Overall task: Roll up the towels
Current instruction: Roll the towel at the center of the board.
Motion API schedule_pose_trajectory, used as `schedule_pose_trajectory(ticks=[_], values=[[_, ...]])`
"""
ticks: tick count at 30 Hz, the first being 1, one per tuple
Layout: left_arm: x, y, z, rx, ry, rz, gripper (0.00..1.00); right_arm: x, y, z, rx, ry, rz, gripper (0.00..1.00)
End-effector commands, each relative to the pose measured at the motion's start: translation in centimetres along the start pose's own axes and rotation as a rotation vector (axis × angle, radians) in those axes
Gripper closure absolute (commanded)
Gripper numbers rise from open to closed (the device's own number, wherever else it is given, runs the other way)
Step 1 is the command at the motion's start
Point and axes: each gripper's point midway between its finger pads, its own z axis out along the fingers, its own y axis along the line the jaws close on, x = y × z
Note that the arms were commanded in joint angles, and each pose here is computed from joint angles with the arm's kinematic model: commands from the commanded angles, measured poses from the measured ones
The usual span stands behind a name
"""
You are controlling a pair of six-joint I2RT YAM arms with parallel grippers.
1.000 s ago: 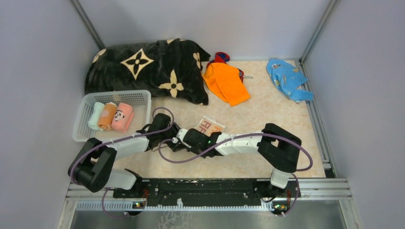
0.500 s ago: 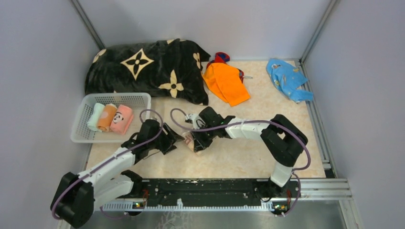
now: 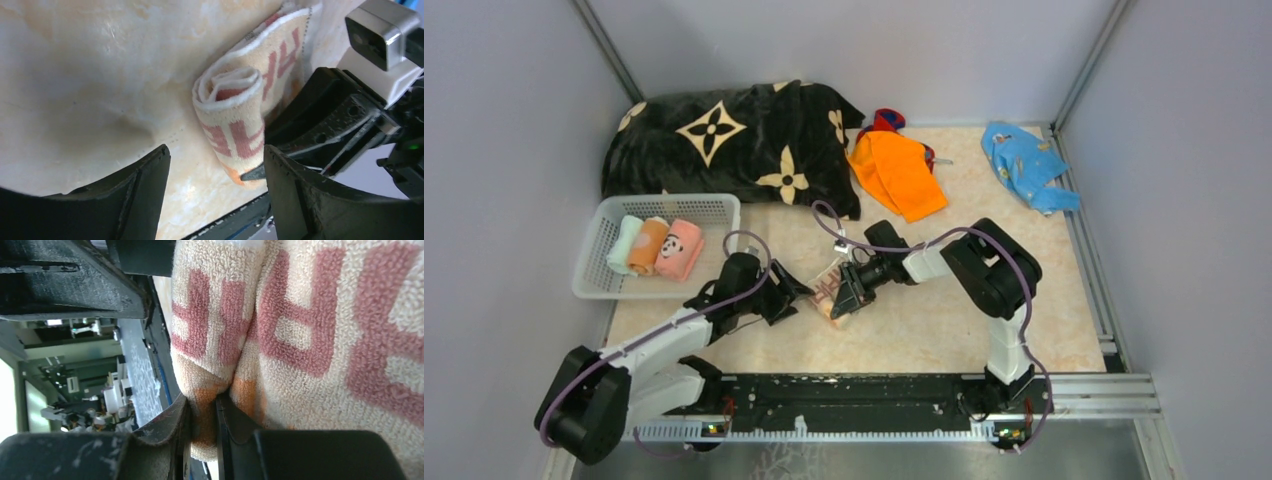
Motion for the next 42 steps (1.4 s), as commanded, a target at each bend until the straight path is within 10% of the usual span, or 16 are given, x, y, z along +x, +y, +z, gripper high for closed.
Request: schedule_pose_trajectory(ticks=[1,15,27,42], values=[[-0.4,-2.3,0.8,0.063,0.027,0.022,0.26,0.3,0.6,0.2,-0.087,0.007,0.066,0.84],[0.6,0.2,3.6,-0.065,0.103,-0.042,0.43,0.1,-1.7,-0.3,0.021,-0.048,0.124,0.78],[0.9,2.7,4.1,-0.21,0.111,-0.047,0.49,-2.4,1.1,-4.9,0.459,-0.179,-0.268,0.35],[1.0,3.6,3.9,-0.246,0.101,-0.068,0.49,-1.3,6.3,-1.8,0.79,-0.185,-0.868,0.47]])
